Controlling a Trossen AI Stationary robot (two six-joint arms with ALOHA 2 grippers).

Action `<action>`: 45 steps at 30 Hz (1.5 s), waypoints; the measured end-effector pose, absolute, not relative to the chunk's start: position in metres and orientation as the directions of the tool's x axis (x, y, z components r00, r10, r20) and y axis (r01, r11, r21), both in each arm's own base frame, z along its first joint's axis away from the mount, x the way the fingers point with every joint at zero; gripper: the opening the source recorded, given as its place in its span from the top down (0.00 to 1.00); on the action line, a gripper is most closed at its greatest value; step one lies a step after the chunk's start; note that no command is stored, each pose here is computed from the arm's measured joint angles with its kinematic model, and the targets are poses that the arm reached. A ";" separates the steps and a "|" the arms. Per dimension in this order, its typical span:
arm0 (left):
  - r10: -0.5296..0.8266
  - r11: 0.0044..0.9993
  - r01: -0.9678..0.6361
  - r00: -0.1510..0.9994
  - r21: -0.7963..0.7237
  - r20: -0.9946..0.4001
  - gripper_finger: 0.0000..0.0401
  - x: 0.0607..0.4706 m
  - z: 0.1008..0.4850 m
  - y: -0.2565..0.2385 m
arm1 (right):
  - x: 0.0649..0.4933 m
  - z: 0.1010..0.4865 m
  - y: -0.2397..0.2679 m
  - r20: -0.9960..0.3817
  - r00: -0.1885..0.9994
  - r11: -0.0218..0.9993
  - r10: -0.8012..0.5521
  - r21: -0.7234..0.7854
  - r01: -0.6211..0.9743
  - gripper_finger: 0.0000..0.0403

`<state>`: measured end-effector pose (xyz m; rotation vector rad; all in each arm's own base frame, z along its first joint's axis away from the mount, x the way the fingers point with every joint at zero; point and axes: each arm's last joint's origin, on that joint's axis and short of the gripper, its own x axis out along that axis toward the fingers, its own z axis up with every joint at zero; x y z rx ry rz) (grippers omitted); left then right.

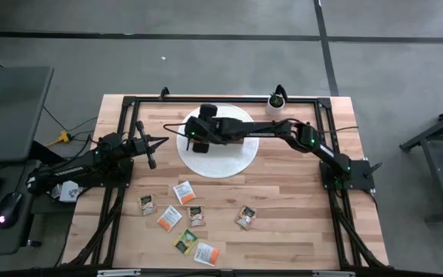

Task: Pick & Place Tea
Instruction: Put the white tea bag into the left section of the wooden organizer

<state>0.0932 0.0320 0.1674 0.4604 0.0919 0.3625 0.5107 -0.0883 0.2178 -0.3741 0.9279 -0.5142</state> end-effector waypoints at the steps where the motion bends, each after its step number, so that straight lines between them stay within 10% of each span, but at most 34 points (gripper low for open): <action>1: 0.362 0.833 -0.321 0.932 0.450 -0.005 1.00 0.093 0.167 0.032 | 0.510 0.221 -0.086 -0.665 0.508 0.832 -0.548 -0.495 0.250 0.57; 15: 0.362 0.833 -0.321 0.932 0.450 -0.005 1.00 0.093 0.167 0.032 | 0.497 0.224 -0.022 -0.863 0.505 0.991 0.000 -0.067 -0.114 0.58; 25: 0.362 0.833 -0.321 0.932 0.450 -0.005 1.00 0.093 0.167 0.032 | 0.483 0.221 0.055 -0.844 0.335 0.817 0.420 0.190 -0.544 0.58; 45: 0.362 0.833 -0.321 0.932 0.450 -0.006 1.00 0.093 0.167 0.032 | 0.472 0.206 0.195 -0.790 0.381 0.495 0.481 -0.115 -0.861 0.58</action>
